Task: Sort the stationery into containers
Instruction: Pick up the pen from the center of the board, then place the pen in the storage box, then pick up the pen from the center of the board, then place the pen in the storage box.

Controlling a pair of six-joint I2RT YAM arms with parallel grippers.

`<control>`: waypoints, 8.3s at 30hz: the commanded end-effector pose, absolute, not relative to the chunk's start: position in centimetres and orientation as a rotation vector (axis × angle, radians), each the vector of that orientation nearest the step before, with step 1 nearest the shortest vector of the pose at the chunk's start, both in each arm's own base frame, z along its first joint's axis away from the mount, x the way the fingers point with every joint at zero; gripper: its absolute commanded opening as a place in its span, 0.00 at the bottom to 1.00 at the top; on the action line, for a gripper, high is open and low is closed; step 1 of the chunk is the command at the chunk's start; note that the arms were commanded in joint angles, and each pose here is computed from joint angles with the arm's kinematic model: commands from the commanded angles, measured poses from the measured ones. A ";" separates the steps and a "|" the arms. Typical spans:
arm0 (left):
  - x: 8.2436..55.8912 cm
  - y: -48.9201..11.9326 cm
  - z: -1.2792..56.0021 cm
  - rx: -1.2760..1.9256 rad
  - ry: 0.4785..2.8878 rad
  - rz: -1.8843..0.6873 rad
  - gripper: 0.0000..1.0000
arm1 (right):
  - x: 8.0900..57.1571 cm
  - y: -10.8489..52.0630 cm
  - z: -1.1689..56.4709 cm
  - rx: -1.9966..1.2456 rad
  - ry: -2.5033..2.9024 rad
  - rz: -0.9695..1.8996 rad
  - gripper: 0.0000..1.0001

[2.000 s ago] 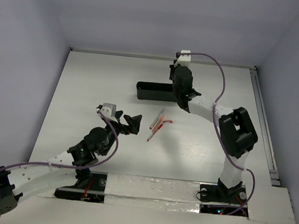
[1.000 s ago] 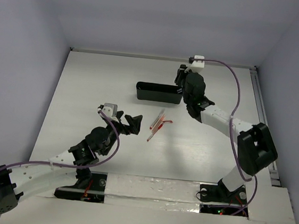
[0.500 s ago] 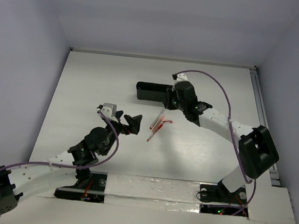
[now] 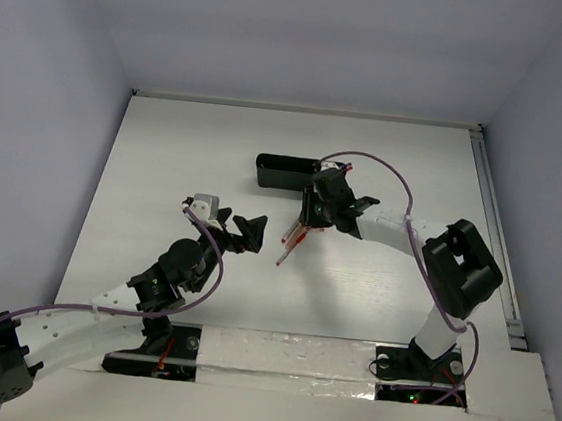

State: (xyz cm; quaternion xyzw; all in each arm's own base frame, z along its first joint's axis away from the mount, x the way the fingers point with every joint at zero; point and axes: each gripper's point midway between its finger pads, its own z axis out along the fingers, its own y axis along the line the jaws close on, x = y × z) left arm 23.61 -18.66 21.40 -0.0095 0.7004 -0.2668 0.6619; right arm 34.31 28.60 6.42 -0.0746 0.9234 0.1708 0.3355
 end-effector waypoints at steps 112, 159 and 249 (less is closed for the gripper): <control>23.8 -19.4 23.3 -0.035 1.543 -0.644 0.99 | 49.3 22.0 22.2 0.127 1.575 0.246 0.25; 23.8 -19.0 23.6 -0.049 1.532 -0.643 0.99 | 36.8 31.5 6.2 -0.130 2.271 0.234 0.48; 24.3 -19.6 22.5 -0.033 1.562 -0.617 0.99 | 50.5 21.9 20.8 0.178 1.464 -0.035 0.04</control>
